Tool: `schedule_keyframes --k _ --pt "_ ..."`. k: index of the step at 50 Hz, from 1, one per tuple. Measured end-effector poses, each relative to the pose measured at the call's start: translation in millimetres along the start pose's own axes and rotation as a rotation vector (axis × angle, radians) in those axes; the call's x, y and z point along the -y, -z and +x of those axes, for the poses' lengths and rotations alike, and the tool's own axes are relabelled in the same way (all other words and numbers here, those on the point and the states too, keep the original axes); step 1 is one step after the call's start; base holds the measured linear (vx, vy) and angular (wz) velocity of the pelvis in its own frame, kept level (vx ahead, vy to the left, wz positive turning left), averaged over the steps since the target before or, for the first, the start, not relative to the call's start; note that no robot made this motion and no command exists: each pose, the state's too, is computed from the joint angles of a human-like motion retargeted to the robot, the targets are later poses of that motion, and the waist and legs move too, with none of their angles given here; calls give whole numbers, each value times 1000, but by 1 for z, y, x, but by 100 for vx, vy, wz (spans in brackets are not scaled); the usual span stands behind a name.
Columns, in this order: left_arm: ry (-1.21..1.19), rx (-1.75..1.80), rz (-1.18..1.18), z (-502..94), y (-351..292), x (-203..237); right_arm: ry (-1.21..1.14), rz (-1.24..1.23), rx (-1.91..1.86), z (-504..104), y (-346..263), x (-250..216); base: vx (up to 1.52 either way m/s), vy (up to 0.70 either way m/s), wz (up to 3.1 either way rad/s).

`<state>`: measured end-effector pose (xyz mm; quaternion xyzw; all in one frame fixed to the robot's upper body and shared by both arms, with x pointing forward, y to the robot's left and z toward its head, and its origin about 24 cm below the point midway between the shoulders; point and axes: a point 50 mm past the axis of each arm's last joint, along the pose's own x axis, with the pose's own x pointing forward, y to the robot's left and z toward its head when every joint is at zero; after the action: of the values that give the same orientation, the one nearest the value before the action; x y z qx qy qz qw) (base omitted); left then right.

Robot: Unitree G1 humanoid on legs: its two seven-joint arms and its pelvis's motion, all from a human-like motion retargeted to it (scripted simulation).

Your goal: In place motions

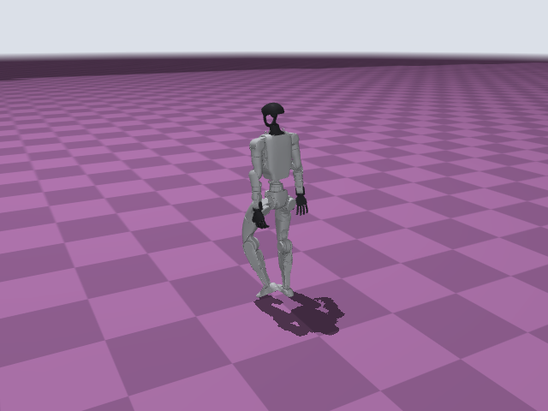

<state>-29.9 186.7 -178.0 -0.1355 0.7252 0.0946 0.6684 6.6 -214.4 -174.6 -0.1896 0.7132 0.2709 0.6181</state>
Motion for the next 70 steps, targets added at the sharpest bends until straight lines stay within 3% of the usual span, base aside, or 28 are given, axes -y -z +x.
schedule_keyframes --k 5,13,28,35,43,63,70 --pt "43 40 -40 0 -11 4 106 -59 132 -10 -36 27 -17 2 -28" --pt "24 27 -35 -1 -6 -1 94 -10 161 -9 -37 23 -1 -1 -40" --pt "-51 25 -52 -1 5 -12 -28 -8 -58 4 26 -19 14 0 25" --pt "-29 241 59 -11 -84 5 27 143 103 0 -2 1 -37 -5 38" --pt "-38 310 117 -17 -108 4 62 30 72 -3 -8 10 -11 2 10" --pt "-3 17 24 -1 1 -9 -14 -34 -29 4 14 -14 13 0 -33" --pt "15 145 -37 -2 -32 -2 86 -138 122 -10 -41 25 -22 3 -6"
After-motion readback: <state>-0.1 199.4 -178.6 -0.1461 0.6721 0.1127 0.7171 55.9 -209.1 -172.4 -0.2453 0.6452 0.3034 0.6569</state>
